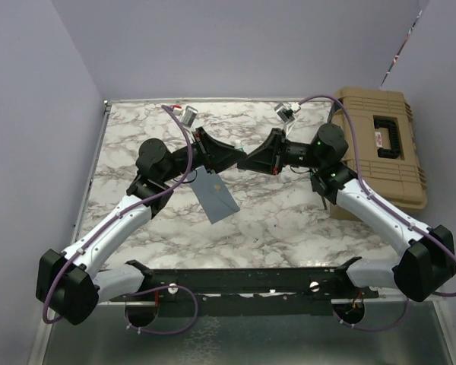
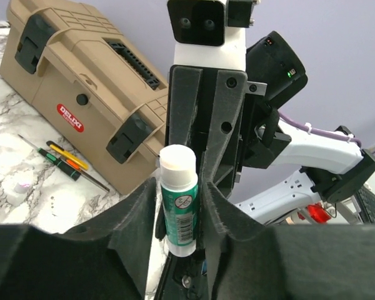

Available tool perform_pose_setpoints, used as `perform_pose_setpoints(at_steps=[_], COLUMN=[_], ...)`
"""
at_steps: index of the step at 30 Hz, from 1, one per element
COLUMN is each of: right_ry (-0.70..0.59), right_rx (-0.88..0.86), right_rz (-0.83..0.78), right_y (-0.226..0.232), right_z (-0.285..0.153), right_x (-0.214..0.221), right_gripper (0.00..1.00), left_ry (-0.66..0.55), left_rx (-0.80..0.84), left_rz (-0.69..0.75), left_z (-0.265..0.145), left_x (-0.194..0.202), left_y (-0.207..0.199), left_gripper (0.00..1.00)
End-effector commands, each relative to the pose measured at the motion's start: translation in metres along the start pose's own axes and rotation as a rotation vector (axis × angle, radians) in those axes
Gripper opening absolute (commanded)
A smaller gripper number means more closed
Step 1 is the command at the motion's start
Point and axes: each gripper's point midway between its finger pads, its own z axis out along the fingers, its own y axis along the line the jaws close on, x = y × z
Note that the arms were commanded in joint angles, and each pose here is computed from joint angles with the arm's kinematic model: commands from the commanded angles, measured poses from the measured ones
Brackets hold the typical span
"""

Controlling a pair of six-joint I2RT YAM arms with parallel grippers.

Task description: Place the letter into the envelope and seal it

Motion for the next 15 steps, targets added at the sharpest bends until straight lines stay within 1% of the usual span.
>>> perform_pose_setpoints(at_steps=[1,3,4,5,8,9,11,15], right_ry=[0.006,0.002,0.000,-0.005,-0.025,-0.036,-0.058,-0.074], right_rx=[-0.050,-0.051,-0.049,-0.046,-0.034,-0.029,-0.046,-0.090], right_rz=[-0.005,-0.005,-0.001,0.003,0.015,0.016,0.015,0.034], right_y=[0.006,0.006,0.006,0.005,0.005,0.005,0.009,0.016], right_z=[0.003,0.004,0.003,0.003,0.000,-0.002,-0.005,-0.007], right_x=[0.003,0.003,0.003,0.003,0.006,0.007,0.009,0.011], right_gripper=[0.00,0.00,0.02,0.07,0.34,0.40,0.42,0.42], left_ry=[0.016,0.014,0.008,-0.005,-0.048,-0.067,-0.098,-0.122], left_rx=[0.054,0.067,0.066,0.062,0.043,0.035,0.027,0.051], left_rz=[0.009,0.015,0.015,0.016,0.012,0.008,-0.004,-0.015], left_z=[0.001,0.002,0.001,0.002,0.002,0.002,0.003,0.004], left_x=[0.005,0.005,0.004,0.001,-0.008,-0.012,-0.019,-0.027], left_y=[-0.011,-0.014,-0.015,-0.015,-0.015,-0.016,-0.016,-0.024], left_gripper=[0.27,0.04,0.00,0.00,0.00,0.00,0.00,0.00])
